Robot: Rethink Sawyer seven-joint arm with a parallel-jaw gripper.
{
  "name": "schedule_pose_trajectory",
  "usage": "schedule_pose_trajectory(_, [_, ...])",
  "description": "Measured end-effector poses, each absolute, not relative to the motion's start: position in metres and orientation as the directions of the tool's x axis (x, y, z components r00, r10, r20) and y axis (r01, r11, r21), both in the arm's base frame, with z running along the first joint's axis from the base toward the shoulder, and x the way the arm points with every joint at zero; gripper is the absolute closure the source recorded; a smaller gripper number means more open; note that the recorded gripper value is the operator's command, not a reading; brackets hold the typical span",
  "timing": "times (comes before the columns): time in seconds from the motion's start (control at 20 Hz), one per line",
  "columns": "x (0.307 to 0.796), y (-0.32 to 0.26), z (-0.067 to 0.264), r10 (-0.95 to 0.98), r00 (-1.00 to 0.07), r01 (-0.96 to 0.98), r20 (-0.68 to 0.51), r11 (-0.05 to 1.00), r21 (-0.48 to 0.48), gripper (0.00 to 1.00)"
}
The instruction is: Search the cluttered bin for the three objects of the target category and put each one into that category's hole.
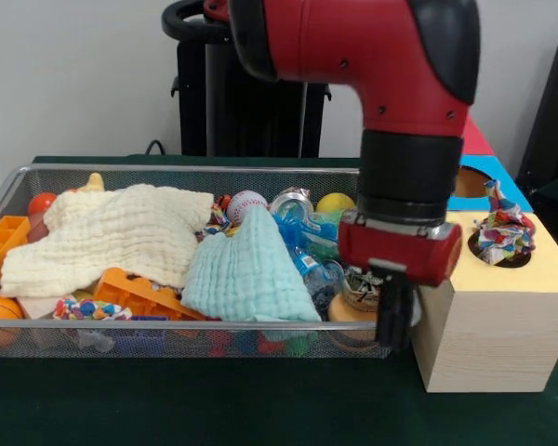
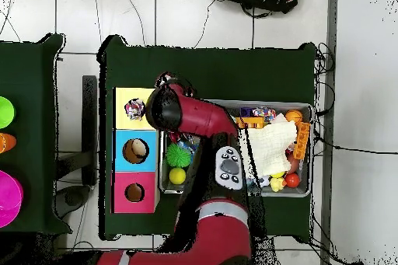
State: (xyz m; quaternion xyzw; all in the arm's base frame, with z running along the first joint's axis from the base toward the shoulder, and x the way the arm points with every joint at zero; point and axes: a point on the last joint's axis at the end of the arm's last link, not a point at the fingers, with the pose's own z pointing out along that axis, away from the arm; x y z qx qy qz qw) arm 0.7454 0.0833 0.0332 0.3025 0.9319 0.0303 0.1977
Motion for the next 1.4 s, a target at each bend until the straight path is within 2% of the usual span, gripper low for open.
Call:
schedule_pose_trajectory(0.35, [0.72, 0.071, -0.024, 0.544, -0.769, 0.533, -0.335, 0.836, 0.134, 1.0])
schedule_pose_trajectory(0.5, [0.714, 0.075, -0.032, 0.538, -0.778, 0.527, -0.324, 0.84, 0.129, 1.0])
schedule_pose_trajectory(0.7, [0.714, 0.087, -0.027, 0.539, -0.784, 0.521, -0.309, 0.841, 0.145, 1.0])
schedule_pose_trajectory(1.0, [0.711, 0.102, 0.01, 0.538, -0.813, 0.519, -0.223, 0.843, 0.139, 1.0])
schedule_pose_trajectory(1.15, [0.706, 0.11, 0.041, 0.533, -0.838, 0.522, -0.119, 0.845, 0.112, 1.0])
schedule_pose_trajectory(1.2, [0.699, 0.116, 0.07, 0.527, -0.849, 0.525, -0.011, 0.847, 0.083, 1.0])
schedule_pose_trajectory(1.4, [0.689, 0.121, 0.114, 0.512, -0.846, 0.523, 0.148, 0.852, 0.042, 1.0])
